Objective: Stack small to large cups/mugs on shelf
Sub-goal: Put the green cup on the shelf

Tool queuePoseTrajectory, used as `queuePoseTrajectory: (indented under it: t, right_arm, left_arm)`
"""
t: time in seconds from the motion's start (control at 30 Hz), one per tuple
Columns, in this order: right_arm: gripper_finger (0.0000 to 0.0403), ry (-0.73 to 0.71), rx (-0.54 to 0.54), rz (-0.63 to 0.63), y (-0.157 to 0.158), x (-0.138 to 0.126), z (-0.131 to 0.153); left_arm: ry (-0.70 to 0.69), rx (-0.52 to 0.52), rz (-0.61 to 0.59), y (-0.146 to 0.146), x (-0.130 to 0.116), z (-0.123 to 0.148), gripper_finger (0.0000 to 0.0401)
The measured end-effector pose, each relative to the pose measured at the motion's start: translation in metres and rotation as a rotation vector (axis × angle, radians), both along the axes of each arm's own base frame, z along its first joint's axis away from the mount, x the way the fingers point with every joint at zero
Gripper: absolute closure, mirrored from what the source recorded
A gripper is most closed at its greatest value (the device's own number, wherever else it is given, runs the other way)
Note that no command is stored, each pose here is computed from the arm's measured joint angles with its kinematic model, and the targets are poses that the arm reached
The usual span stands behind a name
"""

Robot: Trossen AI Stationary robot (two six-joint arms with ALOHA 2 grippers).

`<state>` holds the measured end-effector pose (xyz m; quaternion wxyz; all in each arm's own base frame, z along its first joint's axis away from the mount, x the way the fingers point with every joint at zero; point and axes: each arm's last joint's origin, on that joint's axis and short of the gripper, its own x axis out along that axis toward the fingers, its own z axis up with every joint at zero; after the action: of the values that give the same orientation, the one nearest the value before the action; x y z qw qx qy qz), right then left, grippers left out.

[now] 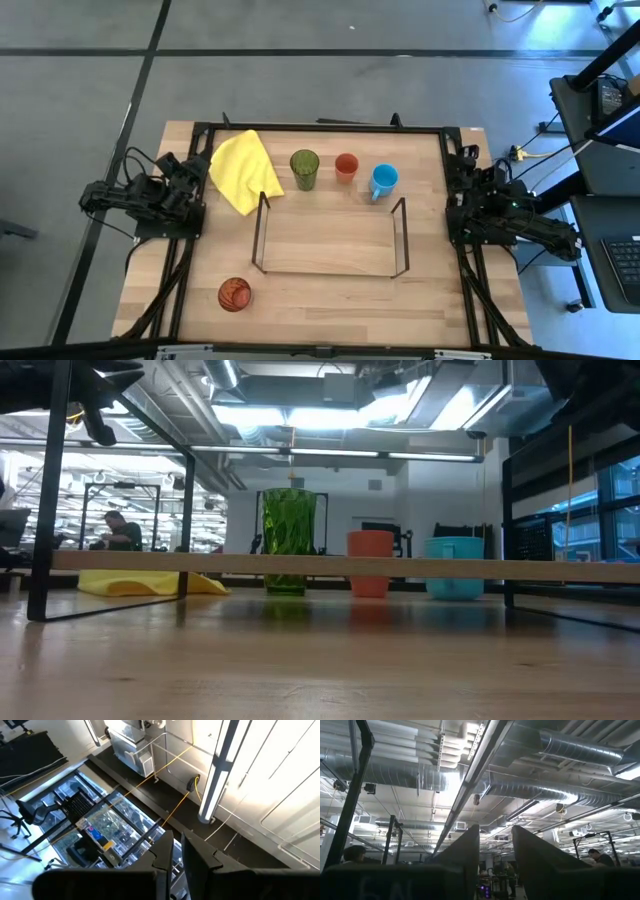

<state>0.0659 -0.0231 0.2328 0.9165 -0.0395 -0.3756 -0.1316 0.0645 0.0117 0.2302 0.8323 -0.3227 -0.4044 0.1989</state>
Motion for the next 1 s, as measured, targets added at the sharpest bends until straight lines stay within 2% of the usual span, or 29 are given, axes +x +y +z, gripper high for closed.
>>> queuePoseTrajectory:
  t: [0.2,0.33,0.5,0.6,0.7,0.77,0.83,0.93,1.0]
  right_arm:
    - [0.0283,-0.002,0.000,0.000,0.000,0.000,0.000]
    - [0.0283,-0.027,0.029,0.029,0.000,-0.001,0.001]
    - [0.0283,-0.110,0.128,0.067,0.000,-0.005,0.008]
    - [0.0283,-0.106,0.088,0.060,0.002,-0.009,0.024]
    - [0.0283,-0.008,-0.020,0.036,0.005,-0.010,0.043]
    - [0.0283,0.073,-0.076,0.011,0.005,-0.009,0.054]
    - [0.0283,0.154,-0.083,-0.013,0.005,-0.006,0.063]
    - [0.0283,0.263,0.010,-0.041,0.001,0.000,0.068]
    - [0.0283,0.309,0.156,-0.039,-0.003,0.004,0.067]
  left_arm:
    - [-0.076,-0.059,-0.014,0.001,-0.003,0.002,0.0369]
    - [-0.117,0.015,-0.117,-0.002,-0.004,0.008,0.0369]
    - [-0.152,0.046,-0.140,-0.002,-0.009,0.021,0.0369]
    - [-0.174,0.163,-0.233,-0.006,-0.013,0.043,0.0369]
    - [-0.060,0.220,-0.255,-0.007,-0.011,0.070,0.0369]
    - [0.075,0.244,-0.227,-0.007,-0.008,0.088,0.0369]
    - [0.253,0.264,-0.178,-0.007,-0.001,0.100,0.0369]
    - [0.495,0.259,-0.111,-0.006,0.009,0.106,0.0369]
    - [0.571,0.250,-0.102,-0.006,0.011,0.107,0.0369]
